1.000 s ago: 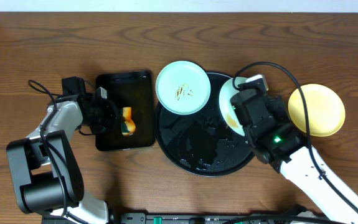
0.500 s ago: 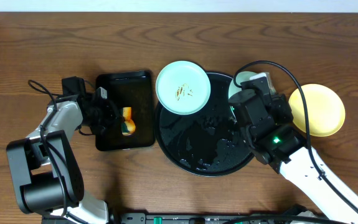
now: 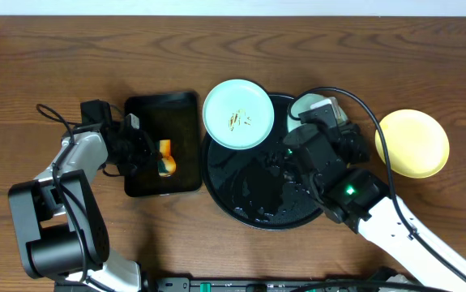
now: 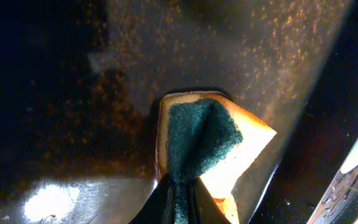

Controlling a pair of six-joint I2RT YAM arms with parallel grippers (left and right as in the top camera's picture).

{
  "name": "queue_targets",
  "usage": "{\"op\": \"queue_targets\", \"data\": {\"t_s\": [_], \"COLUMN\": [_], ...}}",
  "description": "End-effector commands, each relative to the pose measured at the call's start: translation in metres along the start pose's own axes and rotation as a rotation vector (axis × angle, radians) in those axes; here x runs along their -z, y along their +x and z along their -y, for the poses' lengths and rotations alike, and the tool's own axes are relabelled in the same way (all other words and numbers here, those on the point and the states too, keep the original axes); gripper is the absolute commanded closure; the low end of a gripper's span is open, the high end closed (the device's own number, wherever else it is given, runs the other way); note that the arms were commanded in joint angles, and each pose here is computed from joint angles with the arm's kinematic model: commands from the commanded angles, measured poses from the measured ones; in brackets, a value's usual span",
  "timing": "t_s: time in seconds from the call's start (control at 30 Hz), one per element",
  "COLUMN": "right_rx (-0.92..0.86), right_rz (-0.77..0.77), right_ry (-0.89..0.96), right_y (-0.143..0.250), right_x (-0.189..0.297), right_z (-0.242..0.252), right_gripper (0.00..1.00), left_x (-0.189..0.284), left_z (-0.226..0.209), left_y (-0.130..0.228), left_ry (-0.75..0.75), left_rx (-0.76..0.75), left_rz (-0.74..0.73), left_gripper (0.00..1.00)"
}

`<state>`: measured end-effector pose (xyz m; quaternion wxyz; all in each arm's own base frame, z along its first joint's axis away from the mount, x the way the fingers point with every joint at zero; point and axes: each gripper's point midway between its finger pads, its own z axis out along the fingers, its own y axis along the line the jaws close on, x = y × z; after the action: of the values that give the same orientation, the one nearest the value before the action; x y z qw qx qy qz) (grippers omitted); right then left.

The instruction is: Clean dirty plates on tray and stack at the side

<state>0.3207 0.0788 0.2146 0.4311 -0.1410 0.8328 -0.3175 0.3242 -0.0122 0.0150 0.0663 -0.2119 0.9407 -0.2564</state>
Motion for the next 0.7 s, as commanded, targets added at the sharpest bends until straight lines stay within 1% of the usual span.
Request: {"op": "queue_targets", "data": {"t_s": [0.0,0.1,0.33,0.47,0.53,0.57,0.67], "right_rx": [-0.090,-0.155,-0.325,-0.426,-0.457,-0.475,-0.468], "right_rz": [0.008,-0.001,-0.063,-0.162,-0.222,-0.279,-0.344], "right_ry": [0.071,0.044,-0.162,-0.271,-0.295,-0.322,-0.391], "right_y": [-0.007,-0.005,0.004,0.020,0.032,0.043,0.053], "right_x": [0.000,-0.003,-0.011,-0.016,-0.018,-0.019,-0.019], "right_z": [0.022,0.019,-0.010,-0.023,-0.026,-0.030,-0.044], "right_gripper": [0.99,0.99,0.99,0.99,0.99,0.99,0.99], "left_x": [-0.004,-0.004,-0.004,-0.004,-0.003,0.000,0.008], "left_z": [-0.008,-0.008,-0.005,-0.004,0.001,0.007,0.017], "left_y": [0.004,0.004,0.005,0.005,0.006,0.005,0.002], "left_ry": [-0.032,-0.032,-0.018,-0.009,0.015,0.043,0.061], "left_rx": [0.012,0.012,0.013,0.013,0.010,-0.005,-0.034], "left_rz": [-0.014,-0.015,-0.020,-0.022,-0.024,-0.019,0.008], "left_gripper": [0.92,0.92,0.92,0.93,0.93,0.93,0.93]}}
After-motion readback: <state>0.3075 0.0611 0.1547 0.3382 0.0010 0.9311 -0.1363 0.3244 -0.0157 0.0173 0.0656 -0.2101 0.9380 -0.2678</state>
